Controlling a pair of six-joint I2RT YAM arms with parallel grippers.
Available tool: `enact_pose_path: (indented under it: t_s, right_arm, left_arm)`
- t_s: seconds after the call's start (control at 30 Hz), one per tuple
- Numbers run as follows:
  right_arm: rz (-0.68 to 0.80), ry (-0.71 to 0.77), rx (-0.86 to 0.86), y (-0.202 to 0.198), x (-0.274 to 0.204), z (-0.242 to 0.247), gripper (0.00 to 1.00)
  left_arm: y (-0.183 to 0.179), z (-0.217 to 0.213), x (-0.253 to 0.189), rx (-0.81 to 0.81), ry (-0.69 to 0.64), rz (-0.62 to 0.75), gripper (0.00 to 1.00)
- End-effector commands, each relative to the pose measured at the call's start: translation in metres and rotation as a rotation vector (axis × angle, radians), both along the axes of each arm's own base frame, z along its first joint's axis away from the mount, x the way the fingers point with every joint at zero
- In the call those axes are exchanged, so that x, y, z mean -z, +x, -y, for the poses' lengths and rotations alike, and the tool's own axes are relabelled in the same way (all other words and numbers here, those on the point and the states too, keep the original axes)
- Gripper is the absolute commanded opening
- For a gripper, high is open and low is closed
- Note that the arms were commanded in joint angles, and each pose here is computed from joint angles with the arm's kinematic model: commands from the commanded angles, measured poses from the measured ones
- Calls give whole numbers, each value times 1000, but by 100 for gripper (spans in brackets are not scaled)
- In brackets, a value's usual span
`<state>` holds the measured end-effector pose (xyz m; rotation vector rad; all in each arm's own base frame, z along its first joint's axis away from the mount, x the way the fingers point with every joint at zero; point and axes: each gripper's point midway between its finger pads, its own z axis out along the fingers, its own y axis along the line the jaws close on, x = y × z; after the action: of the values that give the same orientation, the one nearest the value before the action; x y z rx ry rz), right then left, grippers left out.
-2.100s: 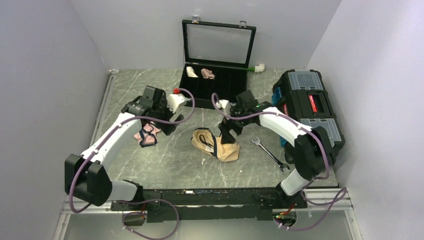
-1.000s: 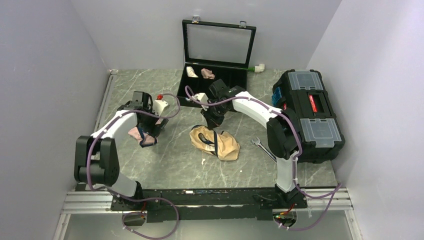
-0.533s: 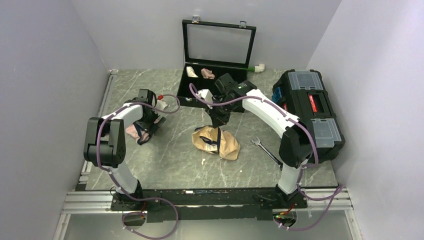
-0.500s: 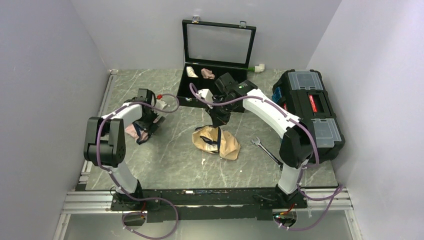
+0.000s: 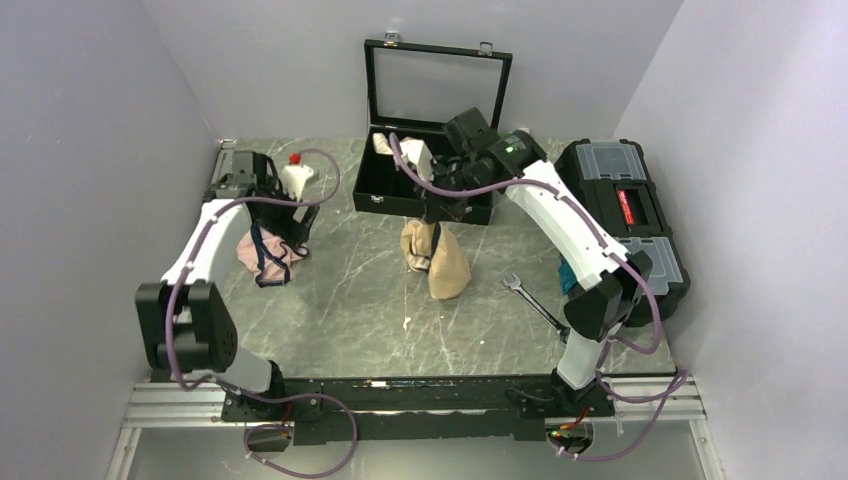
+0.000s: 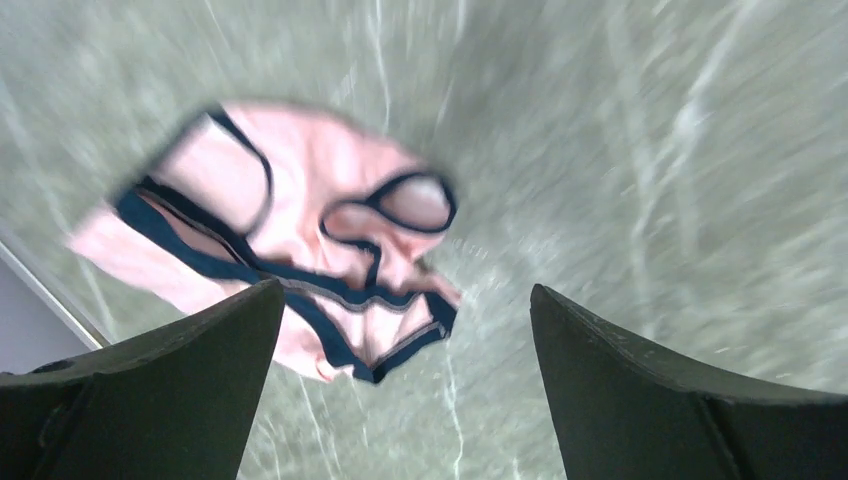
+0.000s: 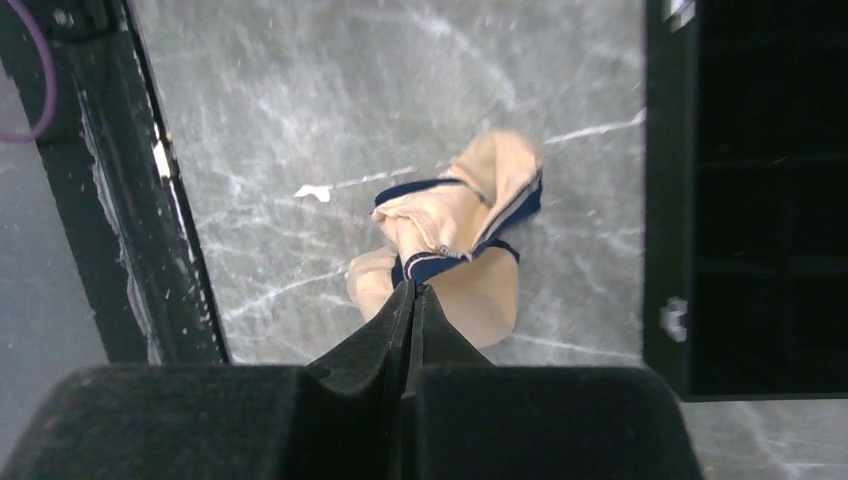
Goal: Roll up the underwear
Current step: Flatten out the underwear at the center of the board.
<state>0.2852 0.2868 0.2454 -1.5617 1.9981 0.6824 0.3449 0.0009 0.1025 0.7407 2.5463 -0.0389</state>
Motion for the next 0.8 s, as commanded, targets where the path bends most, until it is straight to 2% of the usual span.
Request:
enact_pose_path:
  t_s: [0.0, 0.17, 0.23, 0.37, 0.47, 0.57, 0.67, 0.77]
  right_arm:
    - [133, 101, -42, 2, -72, -5, 0]
    - [184, 175, -82, -2, -108, -12, 0]
    - [171, 160, -79, -3, -99, -10, 0]
    - [151, 25, 85, 18, -43, 9, 0]
    - [156, -199, 312, 46, 26, 55, 0]
    - [90, -384, 448, 55, 95, 99, 0]
    - [70, -448, 524, 64, 129, 125, 0]
    - [89, -474, 566, 73, 143, 137, 3]
  left_arm:
    - [7, 66, -112, 169, -326, 237, 99]
    - [-3, 114, -189, 349, -562, 434, 99]
    - [-4, 131, -197, 406, -589, 471, 99]
    - [2, 149, -180, 443, -545, 436, 99]
    - [3, 156, -150, 444, -484, 358, 99]
    - [2, 158, -128, 439, -470, 317, 99]
    - [1, 156, -113, 433, -450, 304, 100]
    - [-1, 153, -101, 426, -431, 298, 100]
